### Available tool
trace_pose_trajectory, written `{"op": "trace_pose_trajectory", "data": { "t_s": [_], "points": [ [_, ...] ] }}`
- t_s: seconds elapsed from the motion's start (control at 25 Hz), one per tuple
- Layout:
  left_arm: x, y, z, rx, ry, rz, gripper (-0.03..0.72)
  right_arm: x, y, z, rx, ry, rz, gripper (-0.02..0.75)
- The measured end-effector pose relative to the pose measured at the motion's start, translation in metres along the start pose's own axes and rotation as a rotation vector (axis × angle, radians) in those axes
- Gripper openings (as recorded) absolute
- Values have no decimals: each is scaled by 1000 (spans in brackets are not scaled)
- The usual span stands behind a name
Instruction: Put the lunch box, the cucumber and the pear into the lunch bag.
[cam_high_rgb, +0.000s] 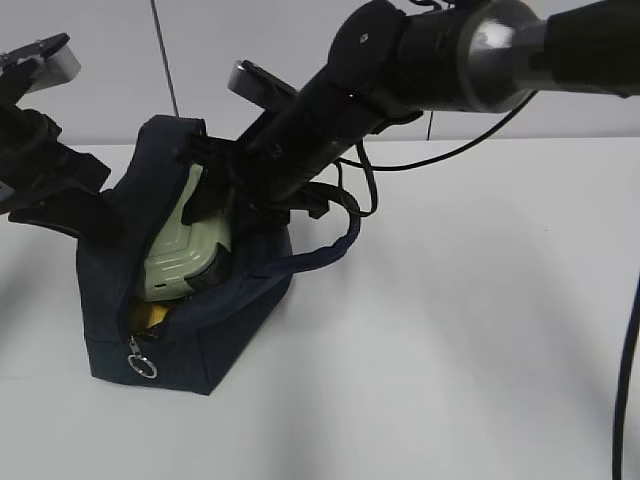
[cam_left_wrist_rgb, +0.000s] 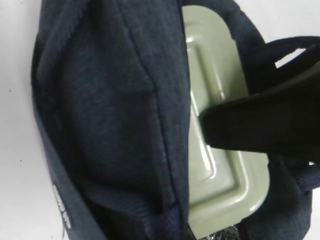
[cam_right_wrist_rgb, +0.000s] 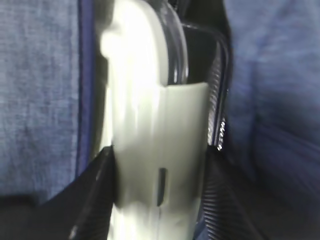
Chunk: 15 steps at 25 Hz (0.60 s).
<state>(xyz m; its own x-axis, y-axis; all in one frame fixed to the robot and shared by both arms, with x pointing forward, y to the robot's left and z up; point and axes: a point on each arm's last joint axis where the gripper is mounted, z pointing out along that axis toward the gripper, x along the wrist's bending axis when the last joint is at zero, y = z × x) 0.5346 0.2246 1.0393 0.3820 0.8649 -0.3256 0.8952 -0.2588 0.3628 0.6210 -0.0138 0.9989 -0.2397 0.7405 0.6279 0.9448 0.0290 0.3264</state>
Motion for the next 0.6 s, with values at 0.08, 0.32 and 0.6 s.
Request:
{"op": "trace_pose_trajectory", "data": {
  "t_s": [0.08, 0.32, 0.6],
  "points": [
    [0, 0, 0, 1, 2, 2, 1, 8, 1, 6, -2, -5, -32, 361],
    [1, -1, 0, 14, 10, 11, 1, 20, 1, 14, 21, -16, -98, 361],
    [0, -1, 0, 7, -4, 6, 1, 17, 2, 16, 26, -52, -127, 361]
  ]
}}
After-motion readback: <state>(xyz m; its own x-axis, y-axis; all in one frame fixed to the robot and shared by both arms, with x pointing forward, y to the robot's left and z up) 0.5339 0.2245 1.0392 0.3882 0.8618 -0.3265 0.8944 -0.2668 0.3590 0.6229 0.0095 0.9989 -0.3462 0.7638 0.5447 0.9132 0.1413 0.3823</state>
